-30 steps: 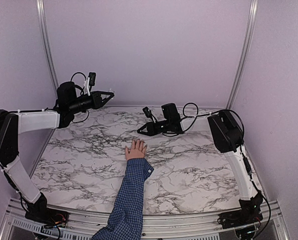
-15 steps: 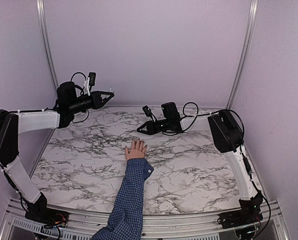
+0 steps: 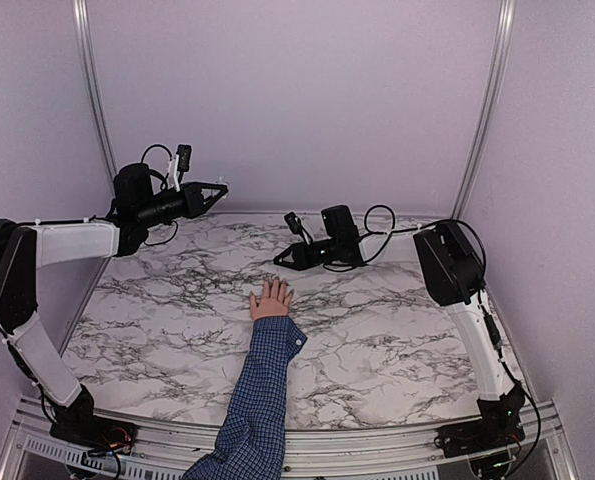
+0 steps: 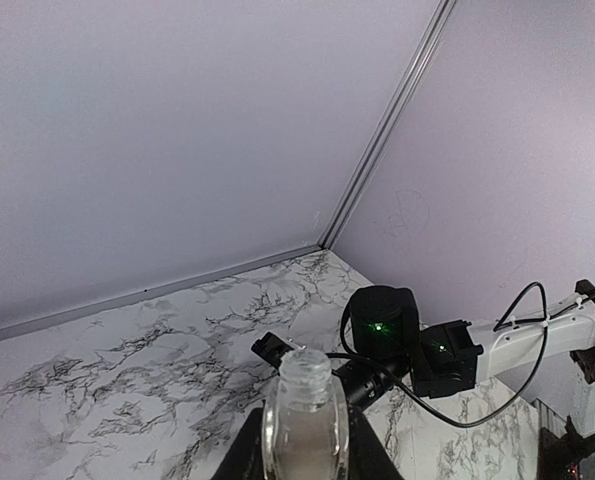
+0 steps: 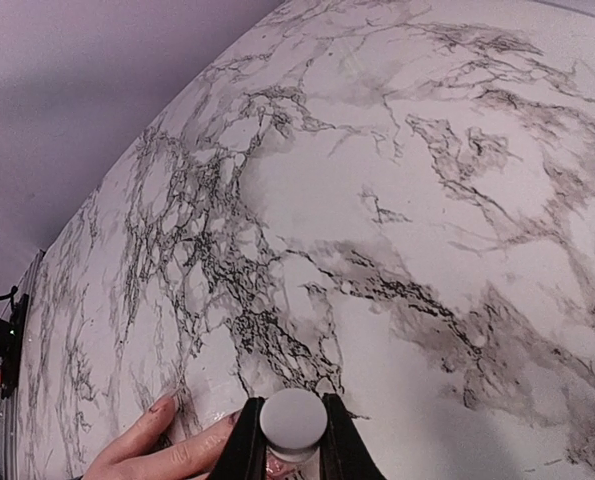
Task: Paint the nails
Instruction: Paint the hand on the nail.
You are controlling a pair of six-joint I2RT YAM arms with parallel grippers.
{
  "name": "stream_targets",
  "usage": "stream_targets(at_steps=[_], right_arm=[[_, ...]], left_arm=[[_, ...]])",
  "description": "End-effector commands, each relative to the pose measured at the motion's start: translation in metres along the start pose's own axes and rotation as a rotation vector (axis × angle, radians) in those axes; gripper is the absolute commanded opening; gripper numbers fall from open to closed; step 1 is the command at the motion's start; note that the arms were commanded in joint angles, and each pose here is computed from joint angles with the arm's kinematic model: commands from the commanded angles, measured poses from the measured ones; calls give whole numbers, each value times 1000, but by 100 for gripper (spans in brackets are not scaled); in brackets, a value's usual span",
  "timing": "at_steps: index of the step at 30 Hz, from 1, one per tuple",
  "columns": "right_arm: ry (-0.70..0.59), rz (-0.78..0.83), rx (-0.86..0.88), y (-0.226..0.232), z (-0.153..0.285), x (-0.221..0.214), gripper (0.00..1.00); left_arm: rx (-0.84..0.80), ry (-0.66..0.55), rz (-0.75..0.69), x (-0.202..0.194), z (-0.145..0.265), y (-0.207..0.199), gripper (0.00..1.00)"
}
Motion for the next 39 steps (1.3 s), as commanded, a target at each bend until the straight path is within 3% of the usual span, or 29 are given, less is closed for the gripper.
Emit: stream_targets(at_steps=[1, 29, 39], right_arm=[[-10, 28, -11, -3, -7, 4, 0], [-48, 29, -30, -8, 1, 17, 0], [-111, 73, 60, 11, 21, 42, 0]], left_arm=[[-25, -50, -50, 12, 1, -2, 0], [-21, -50, -48, 13, 2, 1, 0], [-22, -54, -52, 15, 3, 0, 0]])
Point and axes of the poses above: each gripper's point midway between its finger pads, its own z axis back along the fingers, its own y axis along the line the jaws close on, x = y × z, the point moved 10 cm from there along z, back along the fingers, and after that the axes turned 6 degrees about -z, right-handed, at the moved point
